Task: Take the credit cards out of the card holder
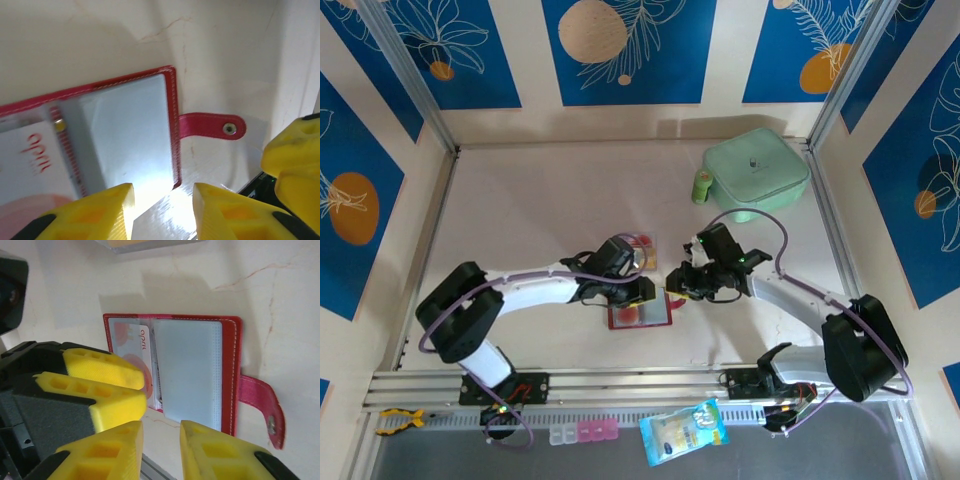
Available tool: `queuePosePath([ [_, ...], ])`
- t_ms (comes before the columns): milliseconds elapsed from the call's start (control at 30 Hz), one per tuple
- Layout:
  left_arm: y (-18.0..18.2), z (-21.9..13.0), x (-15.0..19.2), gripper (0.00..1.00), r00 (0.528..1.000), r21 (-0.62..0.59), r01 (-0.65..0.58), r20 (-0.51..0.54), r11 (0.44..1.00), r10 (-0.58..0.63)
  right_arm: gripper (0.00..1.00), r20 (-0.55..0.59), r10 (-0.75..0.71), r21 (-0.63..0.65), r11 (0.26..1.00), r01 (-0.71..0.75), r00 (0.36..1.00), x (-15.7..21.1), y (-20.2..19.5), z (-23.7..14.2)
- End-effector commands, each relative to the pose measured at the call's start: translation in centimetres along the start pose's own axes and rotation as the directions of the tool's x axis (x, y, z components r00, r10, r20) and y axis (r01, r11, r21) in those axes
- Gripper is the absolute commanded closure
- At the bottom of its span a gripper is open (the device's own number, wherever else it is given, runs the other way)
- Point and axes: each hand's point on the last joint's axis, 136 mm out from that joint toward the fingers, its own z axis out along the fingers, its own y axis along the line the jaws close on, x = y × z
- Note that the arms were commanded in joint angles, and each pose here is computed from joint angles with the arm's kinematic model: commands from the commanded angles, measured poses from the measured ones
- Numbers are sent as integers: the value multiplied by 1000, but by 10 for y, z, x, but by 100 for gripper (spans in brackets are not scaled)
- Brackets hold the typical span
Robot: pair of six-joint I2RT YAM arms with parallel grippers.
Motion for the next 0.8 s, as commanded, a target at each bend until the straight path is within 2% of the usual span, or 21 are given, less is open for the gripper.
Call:
queuePosePath([
  [0,17,-13,0,67,999,-44,9,34,999,-7,75,-49,0,-29,1000,-1,999,8,7,11],
  [567,75,-32,12,87,994,-128,93,73,987,-84,83,-214,-62,-15,998,60,975,30,31,74],
  [767,83,-36,14,90,993,-151,99,75,984,-88,84,-230,-51,37,997,61,972,29,18,84],
])
